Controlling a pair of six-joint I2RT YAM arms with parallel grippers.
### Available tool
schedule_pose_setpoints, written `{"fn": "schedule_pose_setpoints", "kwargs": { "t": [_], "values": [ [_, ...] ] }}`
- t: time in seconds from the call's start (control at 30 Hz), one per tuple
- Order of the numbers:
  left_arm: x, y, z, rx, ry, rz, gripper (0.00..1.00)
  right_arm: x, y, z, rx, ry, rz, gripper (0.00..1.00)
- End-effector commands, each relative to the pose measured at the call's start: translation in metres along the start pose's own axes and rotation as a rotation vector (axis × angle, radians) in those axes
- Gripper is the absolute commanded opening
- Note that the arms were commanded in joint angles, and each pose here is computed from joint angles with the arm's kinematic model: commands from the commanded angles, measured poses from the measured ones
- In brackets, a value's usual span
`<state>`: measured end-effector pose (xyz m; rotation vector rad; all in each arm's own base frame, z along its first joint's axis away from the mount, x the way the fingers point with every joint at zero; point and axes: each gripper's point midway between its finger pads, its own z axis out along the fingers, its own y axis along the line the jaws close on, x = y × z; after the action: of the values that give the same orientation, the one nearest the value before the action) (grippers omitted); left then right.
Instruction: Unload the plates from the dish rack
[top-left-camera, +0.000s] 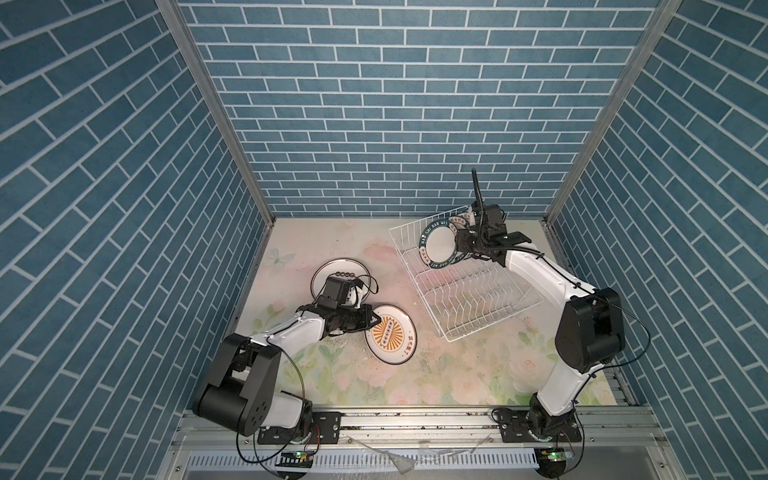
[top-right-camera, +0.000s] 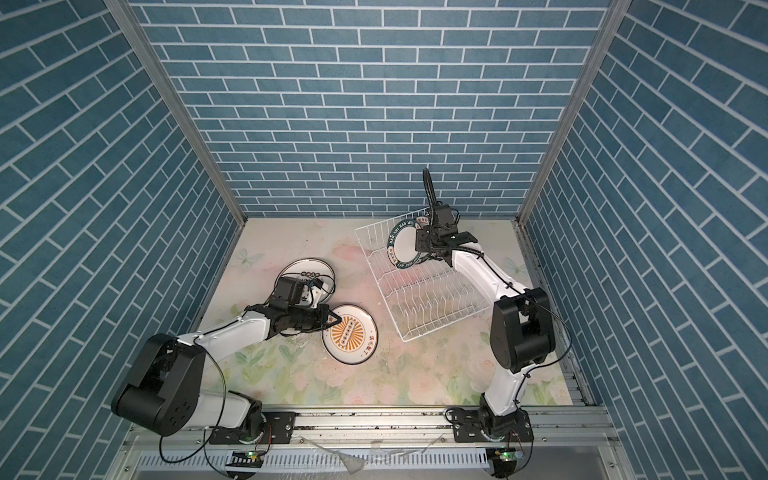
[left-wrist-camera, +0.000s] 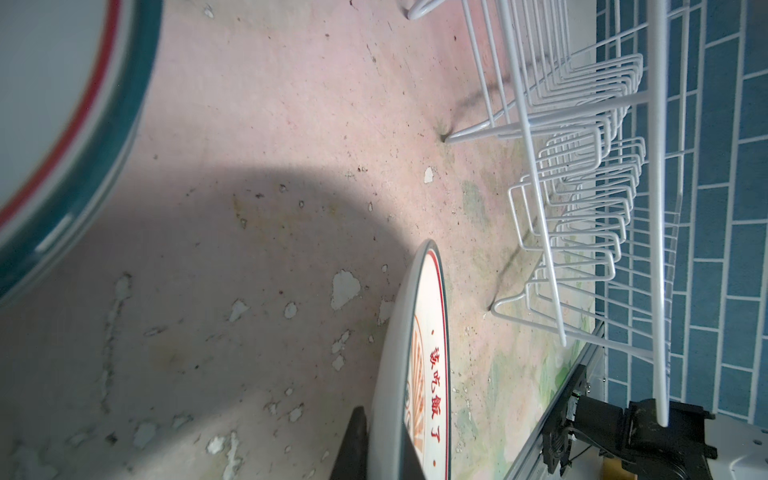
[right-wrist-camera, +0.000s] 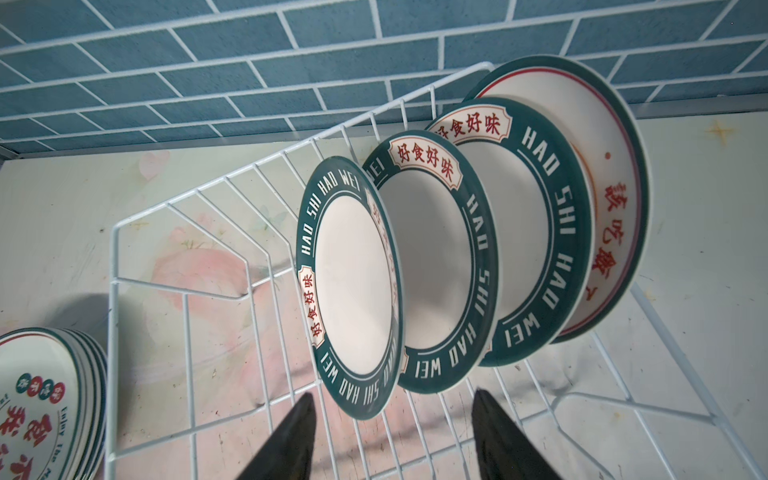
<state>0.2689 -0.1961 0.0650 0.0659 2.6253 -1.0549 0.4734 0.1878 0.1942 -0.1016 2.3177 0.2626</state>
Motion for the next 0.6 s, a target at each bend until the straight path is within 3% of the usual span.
{"fn": "schedule_pose_setpoints", "kwargs": {
  "t": [0.0, 0.4, 0.57],
  "values": [
    [0.016, 0.024, 0.007, -0.097, 0.053, -0.005, 0.05, -0.008, -0.002, 0.011, 0.016, 0.003, -0.032, 0.60],
    [0.026, 0.042, 0.012, -0.166, 0.101, -0.035, 0.19, -0.013, 0.002, 0.042, 0.001, 0.027, -0.038, 0.60],
    [0.031, 0.046, 0.018, -0.168, 0.135, -0.058, 0.19, -0.015, 0.004, 0.050, -0.019, 0.032, -0.026, 0.59]
  ]
}}
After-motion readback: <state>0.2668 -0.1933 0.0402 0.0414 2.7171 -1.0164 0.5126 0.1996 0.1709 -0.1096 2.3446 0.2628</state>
